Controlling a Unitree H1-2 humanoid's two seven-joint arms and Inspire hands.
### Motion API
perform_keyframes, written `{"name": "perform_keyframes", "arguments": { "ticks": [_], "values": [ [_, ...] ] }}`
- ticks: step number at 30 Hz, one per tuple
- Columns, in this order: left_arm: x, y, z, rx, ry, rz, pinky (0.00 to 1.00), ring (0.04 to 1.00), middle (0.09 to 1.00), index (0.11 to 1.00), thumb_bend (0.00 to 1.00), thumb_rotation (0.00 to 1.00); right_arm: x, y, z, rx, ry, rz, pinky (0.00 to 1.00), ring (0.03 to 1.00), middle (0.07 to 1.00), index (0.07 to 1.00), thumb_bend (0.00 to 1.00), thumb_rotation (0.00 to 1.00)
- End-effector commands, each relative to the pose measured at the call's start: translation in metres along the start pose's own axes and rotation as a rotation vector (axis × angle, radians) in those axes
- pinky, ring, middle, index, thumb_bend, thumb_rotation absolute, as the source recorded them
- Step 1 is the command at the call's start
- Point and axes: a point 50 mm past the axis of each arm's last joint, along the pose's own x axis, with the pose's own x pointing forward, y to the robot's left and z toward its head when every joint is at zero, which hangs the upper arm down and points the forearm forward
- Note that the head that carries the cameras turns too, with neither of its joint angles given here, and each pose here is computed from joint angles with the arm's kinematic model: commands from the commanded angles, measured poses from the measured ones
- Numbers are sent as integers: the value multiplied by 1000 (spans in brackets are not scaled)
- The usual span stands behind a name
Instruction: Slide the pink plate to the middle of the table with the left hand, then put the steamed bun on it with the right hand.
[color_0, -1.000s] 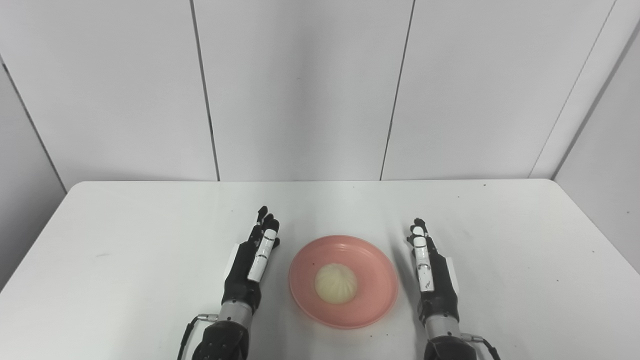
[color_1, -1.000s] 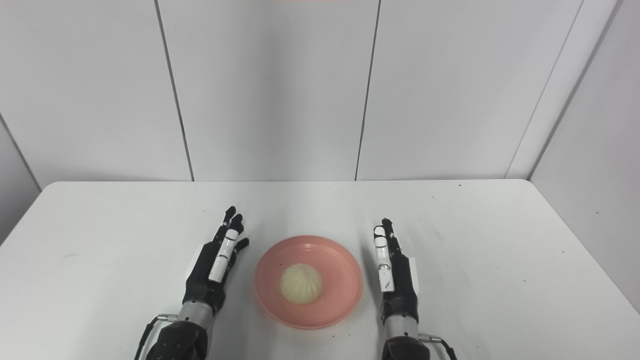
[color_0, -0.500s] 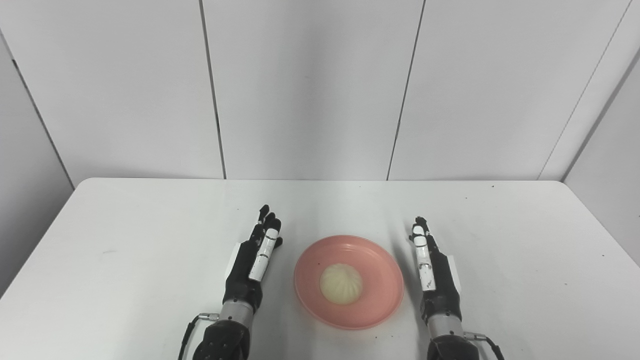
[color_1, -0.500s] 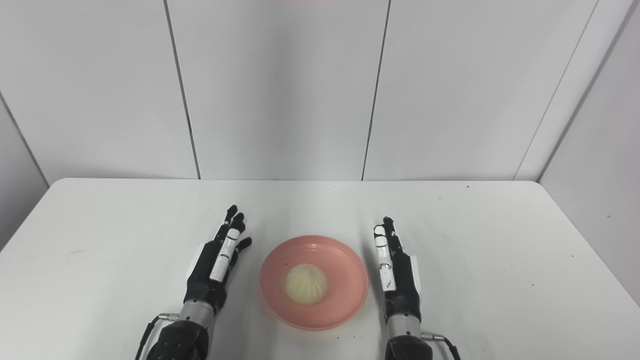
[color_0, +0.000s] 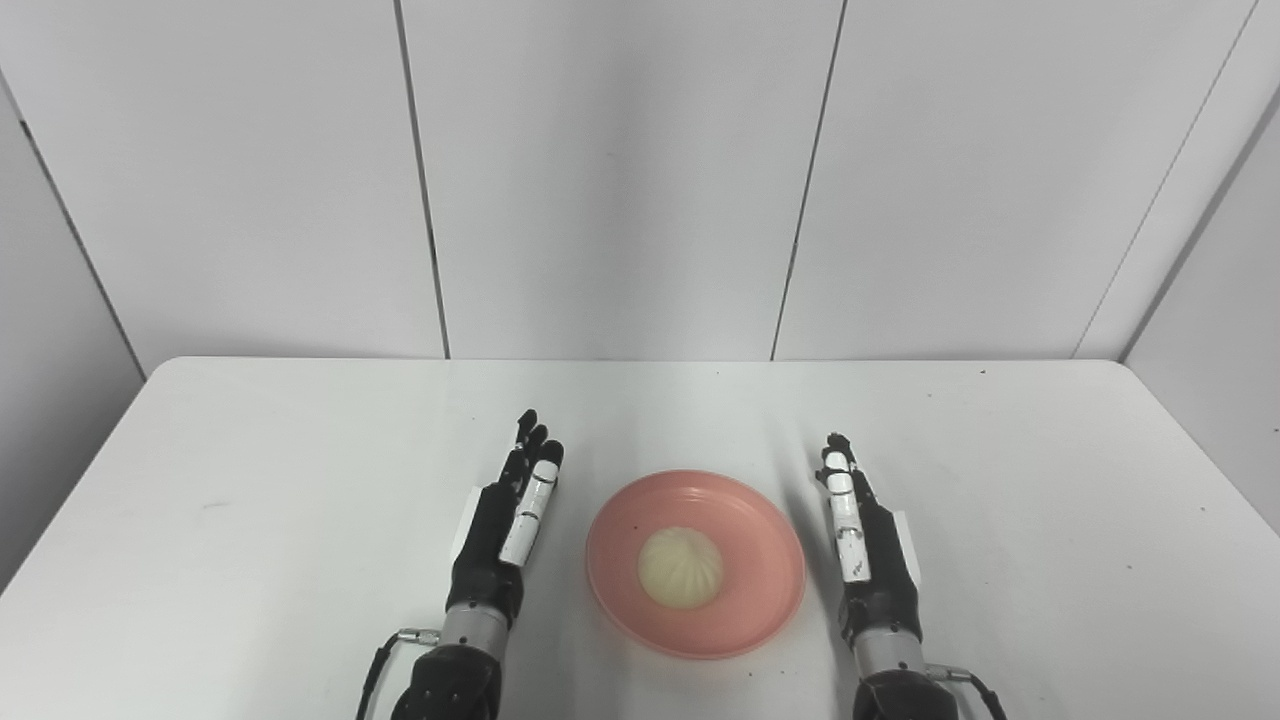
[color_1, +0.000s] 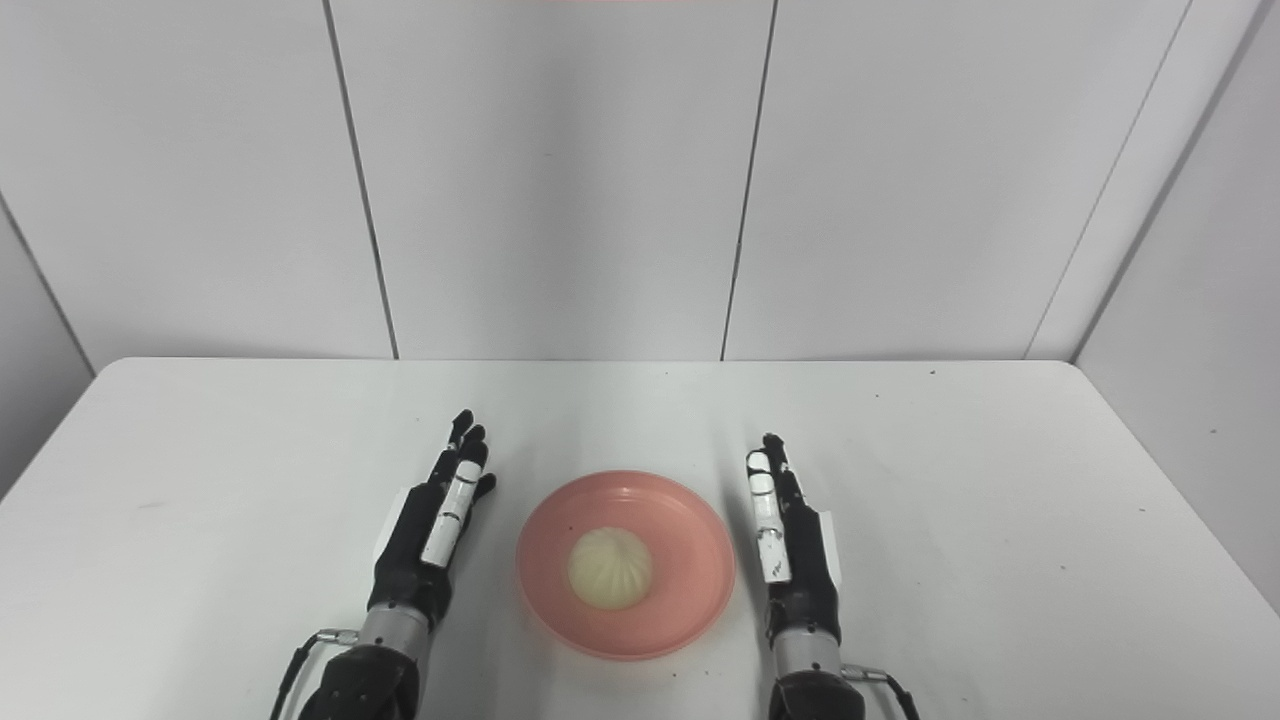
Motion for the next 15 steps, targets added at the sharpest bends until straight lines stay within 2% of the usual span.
{"name": "perform_keyframes", "arguments": {
  "ticks": [1,8,12,15],
  "values": [
    [2,1,5,4,-26,27,1000,1000,1000,1000,680,881,4,6,13,23,-51,27,1000,944,940,936,709,1000],
    [2,-4,3,-8,-24,29,1000,1000,1000,1000,671,880,3,0,11,39,-47,34,978,936,932,933,699,1000],
    [-4,-5,4,-25,-14,51,1000,1000,998,1000,673,878,1,-16,10,95,-51,41,963,931,936,934,688,1000],
    [-11,-3,6,-114,-23,87,1000,1000,998,1000,668,857,-4,-29,7,127,-53,36,958,916,919,912,714,1000]
  ]
}}
